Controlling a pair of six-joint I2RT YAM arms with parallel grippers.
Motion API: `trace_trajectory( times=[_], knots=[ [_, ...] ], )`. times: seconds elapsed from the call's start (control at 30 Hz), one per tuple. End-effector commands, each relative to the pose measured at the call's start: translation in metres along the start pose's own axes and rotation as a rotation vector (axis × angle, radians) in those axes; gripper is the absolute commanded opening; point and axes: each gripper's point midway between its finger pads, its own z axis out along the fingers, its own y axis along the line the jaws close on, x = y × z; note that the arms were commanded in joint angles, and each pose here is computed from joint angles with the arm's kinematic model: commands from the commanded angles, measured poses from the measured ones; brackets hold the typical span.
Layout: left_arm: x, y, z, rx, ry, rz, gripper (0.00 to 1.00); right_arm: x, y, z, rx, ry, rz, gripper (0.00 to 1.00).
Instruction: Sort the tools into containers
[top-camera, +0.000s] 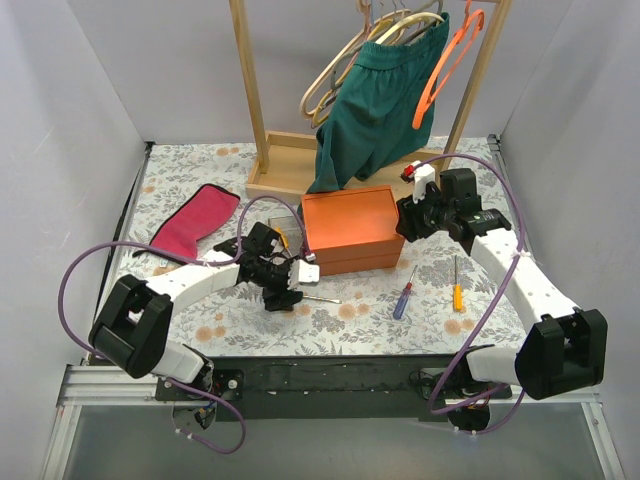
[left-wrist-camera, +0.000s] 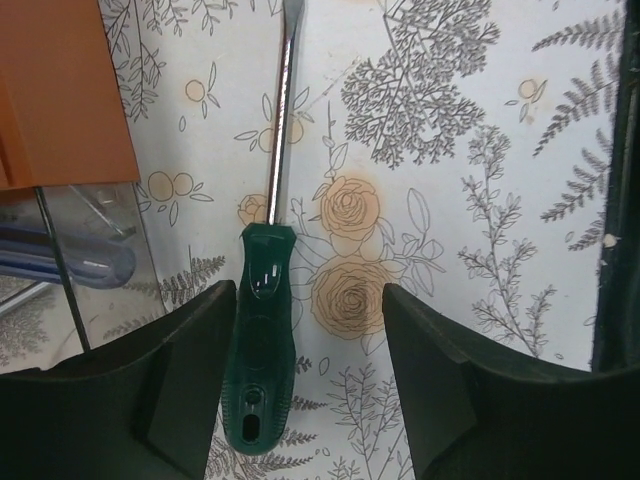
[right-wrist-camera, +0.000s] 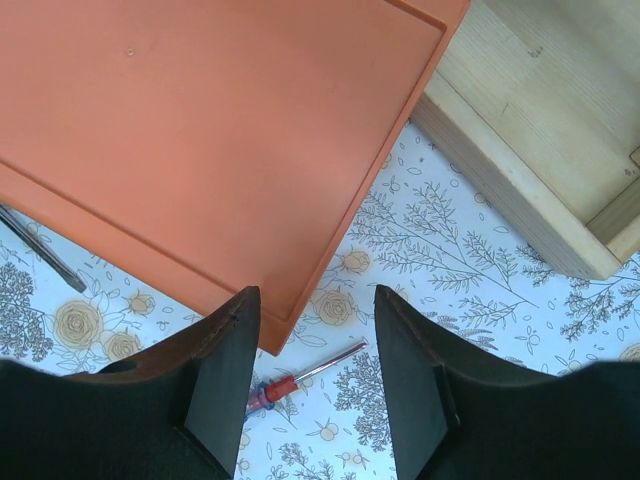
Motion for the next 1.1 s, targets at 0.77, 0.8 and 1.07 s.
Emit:
trace_trajectory(
  times=[0.77,0.8,1.07],
  knots=[
    [-0.010,-0.041,-0.087,-0.104,0.079,0.104,0.00,-0.020,-0.001,-0.007,-0.002,-0.033,-0.003,0.57],
    [-0.003,-0.046,-0.095,-0.102,0.117,0.074,0.00,-0.019,-0.002,-0.007,-0.001,-0.032,-0.001,0.57],
    [0.025,-0.016,-0.129,-0.460,0.099,-0.296,0.00,-0.019,-0.001,-0.006,0.004,-0.039,0.019,0.57]
  ],
)
